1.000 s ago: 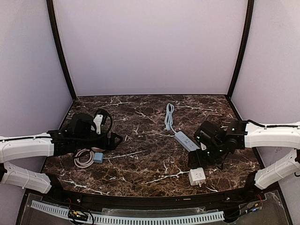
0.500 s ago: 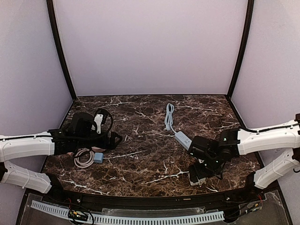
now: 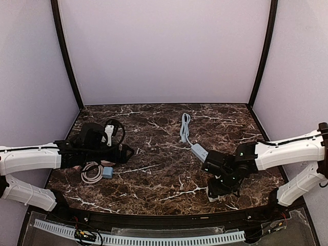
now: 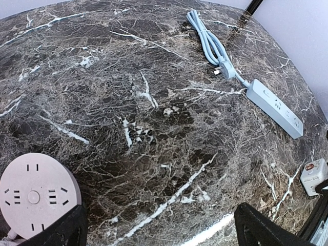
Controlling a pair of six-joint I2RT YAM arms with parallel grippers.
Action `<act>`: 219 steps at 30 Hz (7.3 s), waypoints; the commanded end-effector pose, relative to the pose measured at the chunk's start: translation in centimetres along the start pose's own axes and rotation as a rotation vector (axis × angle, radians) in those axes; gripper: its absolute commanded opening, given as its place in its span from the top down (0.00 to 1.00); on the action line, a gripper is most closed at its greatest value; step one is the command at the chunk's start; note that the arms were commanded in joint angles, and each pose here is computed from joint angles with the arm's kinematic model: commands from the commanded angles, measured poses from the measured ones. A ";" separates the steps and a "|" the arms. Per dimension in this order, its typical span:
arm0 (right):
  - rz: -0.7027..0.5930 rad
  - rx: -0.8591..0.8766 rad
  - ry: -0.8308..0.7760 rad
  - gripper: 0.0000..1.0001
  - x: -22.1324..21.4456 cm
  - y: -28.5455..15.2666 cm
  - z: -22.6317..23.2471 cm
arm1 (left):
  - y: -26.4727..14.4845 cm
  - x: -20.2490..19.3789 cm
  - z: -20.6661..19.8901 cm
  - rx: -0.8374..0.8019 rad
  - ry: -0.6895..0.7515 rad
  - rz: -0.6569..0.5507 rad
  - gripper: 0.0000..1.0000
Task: Insert the plug
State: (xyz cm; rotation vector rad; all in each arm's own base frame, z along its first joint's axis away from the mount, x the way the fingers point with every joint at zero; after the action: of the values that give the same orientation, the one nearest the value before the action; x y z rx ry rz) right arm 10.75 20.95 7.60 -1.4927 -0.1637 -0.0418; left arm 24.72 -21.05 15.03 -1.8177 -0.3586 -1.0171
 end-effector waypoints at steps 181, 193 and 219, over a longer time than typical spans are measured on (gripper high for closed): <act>-0.797 0.138 -0.102 0.01 11.5 -11.3 1.1 | 5.6 5.0 -16.1 -0.281 0.368 0.350 0.99; -0.816 0.144 -0.088 0.01 11.2 -11.4 0.3 | 7.4 3.9 -17.4 -0.226 0.396 0.444 0.99; -0.800 0.162 -0.120 0.01 11.0 -11.1 0.8 | 9.5 2.7 -18.1 -0.207 0.440 0.478 0.99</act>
State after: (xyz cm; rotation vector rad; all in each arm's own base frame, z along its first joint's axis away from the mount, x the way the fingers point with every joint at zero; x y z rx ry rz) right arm 20.12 21.57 20.37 -1.1950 -0.8336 -0.5687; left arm 23.46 -41.09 13.38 -1.6863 0.4456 -1.0583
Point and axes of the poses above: each gripper's point midway between its finger pads, its own y axis out along the fingers, its own z axis along the line the jaws close on, x = y × z, the point moved 3 cm from there along -y, back along the fingers, and after that the axes turned 9 degrees about y, right-handed, at the moved point
